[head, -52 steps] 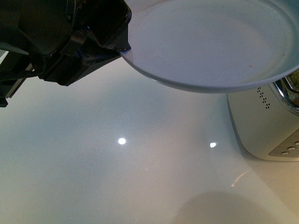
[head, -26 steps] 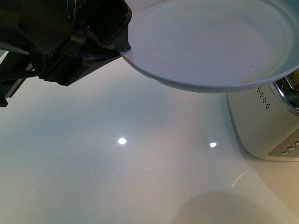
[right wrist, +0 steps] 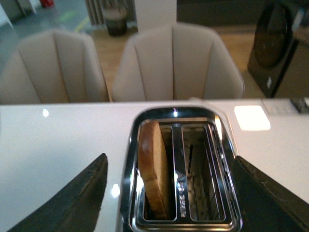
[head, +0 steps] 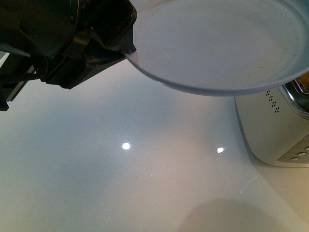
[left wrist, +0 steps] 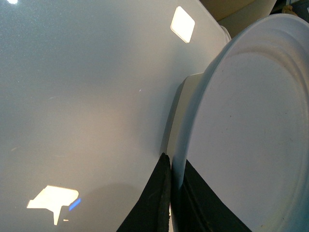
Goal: Left arm holds plate, right arm toasts bread
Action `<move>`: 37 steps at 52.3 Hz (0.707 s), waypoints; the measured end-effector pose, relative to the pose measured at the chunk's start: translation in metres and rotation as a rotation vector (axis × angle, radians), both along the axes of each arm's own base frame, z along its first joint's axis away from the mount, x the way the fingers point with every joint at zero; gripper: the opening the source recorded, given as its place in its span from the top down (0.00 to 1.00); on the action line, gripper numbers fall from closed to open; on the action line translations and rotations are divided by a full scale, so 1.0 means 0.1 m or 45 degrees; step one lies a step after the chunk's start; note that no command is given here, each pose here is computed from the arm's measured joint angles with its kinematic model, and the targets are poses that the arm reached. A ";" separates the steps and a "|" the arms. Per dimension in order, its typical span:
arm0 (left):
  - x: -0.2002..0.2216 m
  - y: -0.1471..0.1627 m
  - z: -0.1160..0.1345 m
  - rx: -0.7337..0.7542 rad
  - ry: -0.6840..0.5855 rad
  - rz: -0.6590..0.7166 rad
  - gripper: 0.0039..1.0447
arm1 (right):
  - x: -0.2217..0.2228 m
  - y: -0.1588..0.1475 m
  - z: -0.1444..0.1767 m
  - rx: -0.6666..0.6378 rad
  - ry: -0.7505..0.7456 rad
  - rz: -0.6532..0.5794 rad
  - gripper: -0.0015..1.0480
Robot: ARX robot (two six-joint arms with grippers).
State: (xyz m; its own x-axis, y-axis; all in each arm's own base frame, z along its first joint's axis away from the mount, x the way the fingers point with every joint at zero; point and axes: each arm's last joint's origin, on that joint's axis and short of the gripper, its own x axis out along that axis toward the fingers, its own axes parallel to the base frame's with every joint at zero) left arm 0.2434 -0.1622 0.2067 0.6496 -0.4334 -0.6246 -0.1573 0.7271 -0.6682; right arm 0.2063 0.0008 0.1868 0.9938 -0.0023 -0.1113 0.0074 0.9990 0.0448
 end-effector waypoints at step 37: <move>0.00 0.00 -0.01 0.002 0.002 0.001 0.97 | -0.67 -0.01 -0.19 -0.051 -0.143 0.007 0.98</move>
